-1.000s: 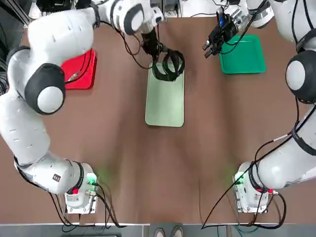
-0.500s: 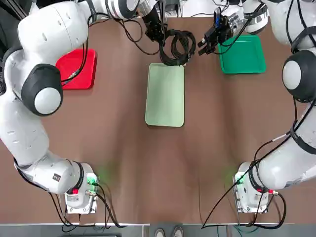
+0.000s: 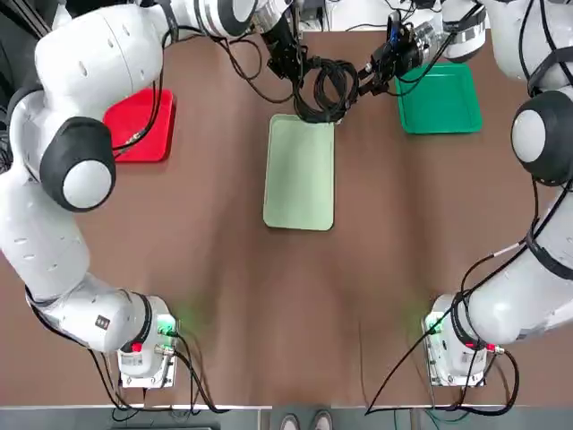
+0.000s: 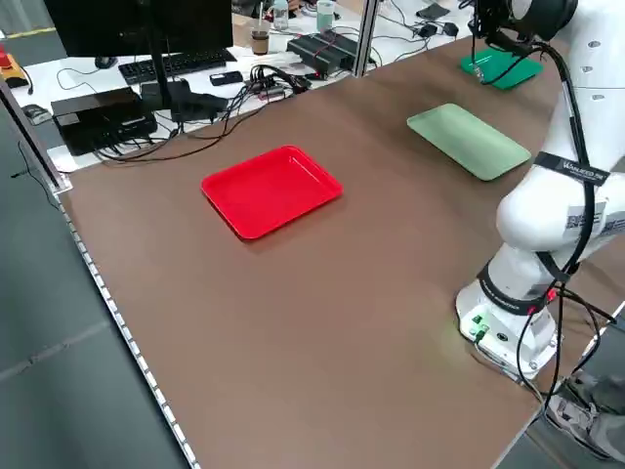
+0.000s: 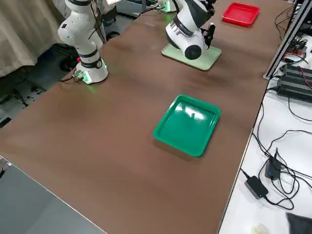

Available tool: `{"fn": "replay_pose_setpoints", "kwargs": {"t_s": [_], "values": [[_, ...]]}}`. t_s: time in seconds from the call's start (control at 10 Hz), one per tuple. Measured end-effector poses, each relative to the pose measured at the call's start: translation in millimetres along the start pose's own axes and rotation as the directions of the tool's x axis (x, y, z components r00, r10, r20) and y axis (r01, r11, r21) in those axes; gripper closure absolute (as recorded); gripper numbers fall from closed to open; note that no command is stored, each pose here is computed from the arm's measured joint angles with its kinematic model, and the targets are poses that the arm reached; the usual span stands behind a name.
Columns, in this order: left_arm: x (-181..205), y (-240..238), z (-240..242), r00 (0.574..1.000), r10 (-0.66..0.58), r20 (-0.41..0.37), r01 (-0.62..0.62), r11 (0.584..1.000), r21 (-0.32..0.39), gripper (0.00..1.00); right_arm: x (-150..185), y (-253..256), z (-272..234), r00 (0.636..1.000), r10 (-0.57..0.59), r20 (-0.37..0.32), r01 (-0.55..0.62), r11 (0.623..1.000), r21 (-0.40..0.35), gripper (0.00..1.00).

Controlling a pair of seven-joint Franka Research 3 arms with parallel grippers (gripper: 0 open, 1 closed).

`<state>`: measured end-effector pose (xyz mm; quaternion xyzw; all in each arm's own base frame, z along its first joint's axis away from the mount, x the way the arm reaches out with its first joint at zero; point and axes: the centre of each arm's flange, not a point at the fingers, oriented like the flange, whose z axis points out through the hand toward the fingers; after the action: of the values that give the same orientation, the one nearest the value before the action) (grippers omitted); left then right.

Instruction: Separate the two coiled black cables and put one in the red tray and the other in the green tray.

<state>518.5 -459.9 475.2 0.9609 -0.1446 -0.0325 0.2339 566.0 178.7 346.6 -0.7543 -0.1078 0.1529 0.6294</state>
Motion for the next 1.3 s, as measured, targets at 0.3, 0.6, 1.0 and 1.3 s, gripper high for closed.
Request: {"fn": "replay_pose_setpoints", "kwargs": {"t_s": [0.3, 0.6, 1.0, 1.3], "values": [[-1.3, 2.5, 1.5, 1.000, 0.000, 0.002, 0.000, 1.000, 0.000, 0.87, 1.8, -3.0, 3.1, 1.000, 0.002, -0.006, -0.002, 1.000, 0.016, 0.43], [-3.4, 6.5, 3.6, 1.000, 0.004, 0.006, -0.004, 1.000, 0.000, 0.87, 6.1, -5.7, 16.4, 1.000, -0.004, -0.013, 0.004, 1.000, 0.012, 0.43], [-3.5, 7.3, 3.8, 1.000, 0.003, 0.006, -0.003, 1.000, -0.003, 0.87, 7.9, -7.4, 18.3, 1.000, -0.012, -0.011, 0.012, 1.000, -0.005, 0.76], [-3.7, 13.4, 6.4, 1.000, 0.002, 0.009, -0.002, 1.000, -0.017, 0.87, 10.0, -17.2, 12.2, 0.998, -0.021, 0.058, 0.028, 0.990, -0.135, 0.93]]}}
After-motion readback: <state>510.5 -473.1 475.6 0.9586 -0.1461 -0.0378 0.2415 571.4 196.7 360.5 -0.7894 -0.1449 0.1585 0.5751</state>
